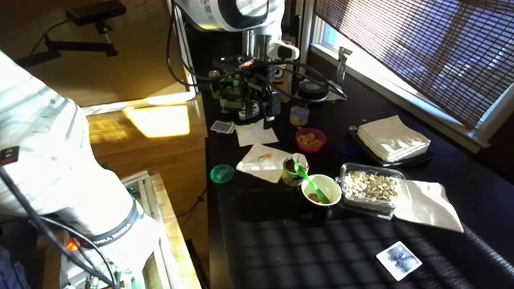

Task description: Pick up the orange objects from the napkin and place them in the black and white bowl.

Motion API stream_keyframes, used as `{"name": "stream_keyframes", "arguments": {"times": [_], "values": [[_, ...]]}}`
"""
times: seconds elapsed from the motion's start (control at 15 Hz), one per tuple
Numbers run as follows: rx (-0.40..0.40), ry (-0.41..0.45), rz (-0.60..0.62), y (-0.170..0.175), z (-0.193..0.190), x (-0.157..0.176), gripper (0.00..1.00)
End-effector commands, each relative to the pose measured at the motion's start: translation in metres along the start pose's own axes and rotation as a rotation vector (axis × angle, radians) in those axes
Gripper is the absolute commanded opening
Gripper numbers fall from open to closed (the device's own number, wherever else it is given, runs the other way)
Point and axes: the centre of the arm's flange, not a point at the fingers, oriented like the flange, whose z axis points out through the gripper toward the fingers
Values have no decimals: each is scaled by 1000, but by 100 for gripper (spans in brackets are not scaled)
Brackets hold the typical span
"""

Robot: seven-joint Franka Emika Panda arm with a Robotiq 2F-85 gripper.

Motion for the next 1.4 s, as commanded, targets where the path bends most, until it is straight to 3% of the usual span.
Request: {"name": "stream_keyframes", "arguments": {"times": [0.0, 0.4, 0.47, 0.8, 1.33], "values": [[-10, 149, -44, -50, 24, 24, 100], [35, 280, -206, -94, 71, 34, 100], [47, 257, -152, -89, 53, 30, 100], [38, 232, -151, -88, 63, 35, 100], [71, 130, -130, -93, 131, 51, 100]]}}
